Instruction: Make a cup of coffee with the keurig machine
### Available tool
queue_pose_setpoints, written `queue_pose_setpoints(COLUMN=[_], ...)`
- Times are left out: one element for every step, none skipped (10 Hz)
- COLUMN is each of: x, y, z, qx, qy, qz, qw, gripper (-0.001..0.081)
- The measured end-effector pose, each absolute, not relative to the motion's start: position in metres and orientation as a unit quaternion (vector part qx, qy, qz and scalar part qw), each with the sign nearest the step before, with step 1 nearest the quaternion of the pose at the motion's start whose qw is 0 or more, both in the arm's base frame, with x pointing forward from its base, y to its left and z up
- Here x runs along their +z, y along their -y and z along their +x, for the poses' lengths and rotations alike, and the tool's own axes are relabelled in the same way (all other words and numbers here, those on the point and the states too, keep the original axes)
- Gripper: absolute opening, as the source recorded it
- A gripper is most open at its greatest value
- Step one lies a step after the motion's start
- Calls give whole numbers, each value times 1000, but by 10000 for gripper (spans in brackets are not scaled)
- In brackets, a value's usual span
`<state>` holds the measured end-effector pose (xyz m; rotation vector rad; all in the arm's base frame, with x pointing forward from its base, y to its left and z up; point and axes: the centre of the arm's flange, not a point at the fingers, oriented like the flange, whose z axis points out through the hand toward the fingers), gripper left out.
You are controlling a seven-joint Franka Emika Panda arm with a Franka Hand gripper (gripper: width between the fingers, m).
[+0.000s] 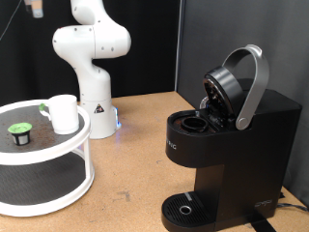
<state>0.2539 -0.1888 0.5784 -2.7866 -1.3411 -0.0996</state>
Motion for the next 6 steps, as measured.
queue_pose_setpoints(x=[578, 576, 575, 575, 573, 570], y=[201, 210, 213, 212, 212, 211], z=[248, 244, 243, 243, 244, 245], qx=[-35, -34, -33, -33, -33, -33], qy=[431, 431, 432, 432, 445, 475], qz=[-901, -902, -901, -901, -895, -879], qw=[24, 24, 25, 25, 25, 28], gripper=[807, 807, 807, 807, 807, 807])
